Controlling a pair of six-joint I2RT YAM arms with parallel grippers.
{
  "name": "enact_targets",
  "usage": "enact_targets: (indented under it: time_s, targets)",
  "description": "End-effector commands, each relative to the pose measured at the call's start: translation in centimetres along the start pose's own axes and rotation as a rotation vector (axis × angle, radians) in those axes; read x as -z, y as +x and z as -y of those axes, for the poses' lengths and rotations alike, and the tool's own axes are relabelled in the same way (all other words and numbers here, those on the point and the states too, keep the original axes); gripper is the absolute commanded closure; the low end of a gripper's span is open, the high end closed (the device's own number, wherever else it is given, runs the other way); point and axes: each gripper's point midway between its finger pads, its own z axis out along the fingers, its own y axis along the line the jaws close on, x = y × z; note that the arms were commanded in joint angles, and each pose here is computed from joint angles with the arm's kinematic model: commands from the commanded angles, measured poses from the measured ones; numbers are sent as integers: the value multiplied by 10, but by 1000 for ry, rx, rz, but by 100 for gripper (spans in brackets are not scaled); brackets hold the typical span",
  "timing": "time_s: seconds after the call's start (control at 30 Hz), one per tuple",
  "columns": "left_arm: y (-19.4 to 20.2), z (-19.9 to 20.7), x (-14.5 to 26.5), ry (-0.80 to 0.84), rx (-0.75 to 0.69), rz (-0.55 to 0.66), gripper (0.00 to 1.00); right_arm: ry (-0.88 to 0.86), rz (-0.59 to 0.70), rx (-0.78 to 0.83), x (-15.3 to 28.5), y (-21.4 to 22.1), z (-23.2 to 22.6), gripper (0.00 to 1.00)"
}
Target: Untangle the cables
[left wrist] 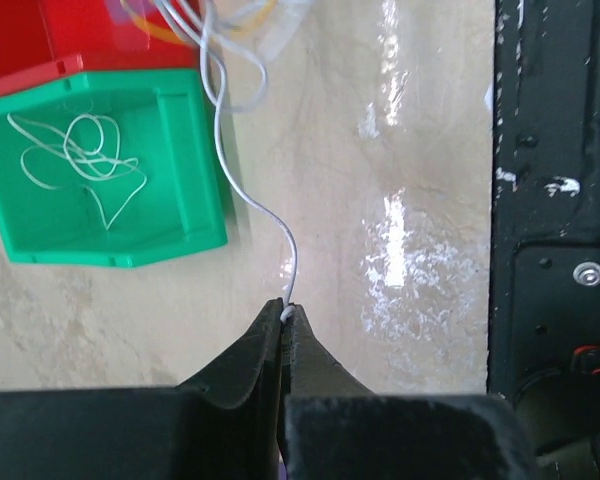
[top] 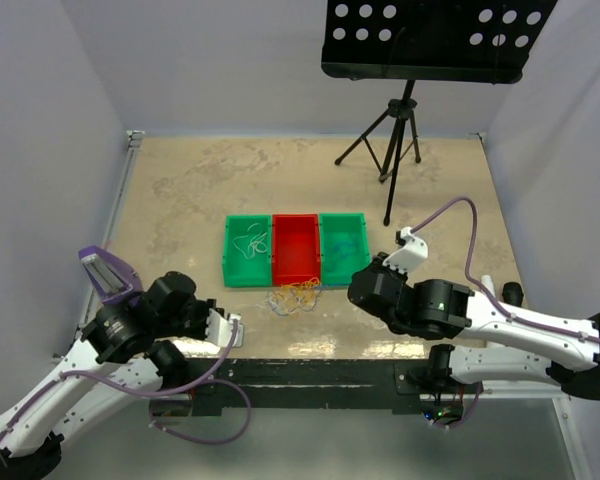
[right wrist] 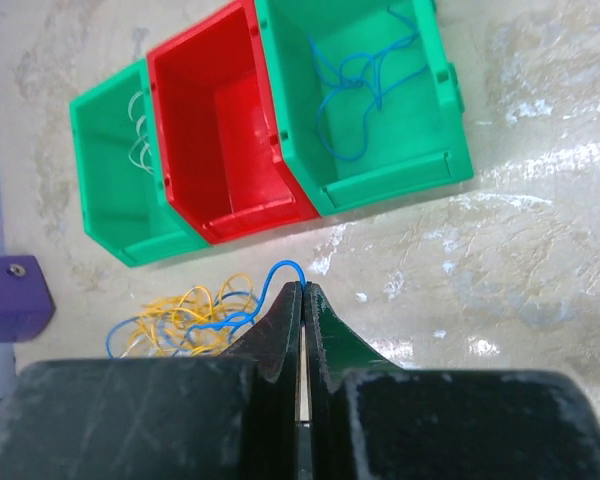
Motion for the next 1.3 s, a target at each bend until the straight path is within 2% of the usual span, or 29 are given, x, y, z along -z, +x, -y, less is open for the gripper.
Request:
enact_targets:
  time_s: [0.0, 0.13, 0.23, 0.33, 0.47, 0.77, 0.97, 1.27]
  targets:
    - [26, -3, 9, -68, -34, -112, 100, 16, 138, -66, 17, -47, -2, 100]
    - [47, -9, 14, -118, -36, -219, 100, 11, 231, -87, 32, -83, -1, 100]
    - [46, -18, 29, -180, -50, -231, 100, -16, 267, -148, 42, -102, 1, 100]
    - [51, -25, 45, -248, -74, -254, 100, -21, 305, -140, 48, -114, 3, 100]
    - [41, -30, 67, -329, -20, -194, 100, -15, 372, -120, 58, -139, 7, 100]
    - [53, -25, 100, -410, 48, -240, 100, 34, 515, -125, 82, -189, 28, 100]
    - [65, -36, 139, -608, 70, -252, 100, 87, 646, -120, 109, -230, 38, 100]
    - [51, -54, 169, -710, 137, -164, 100, 201, 806, -137, 145, -274, 63, 100]
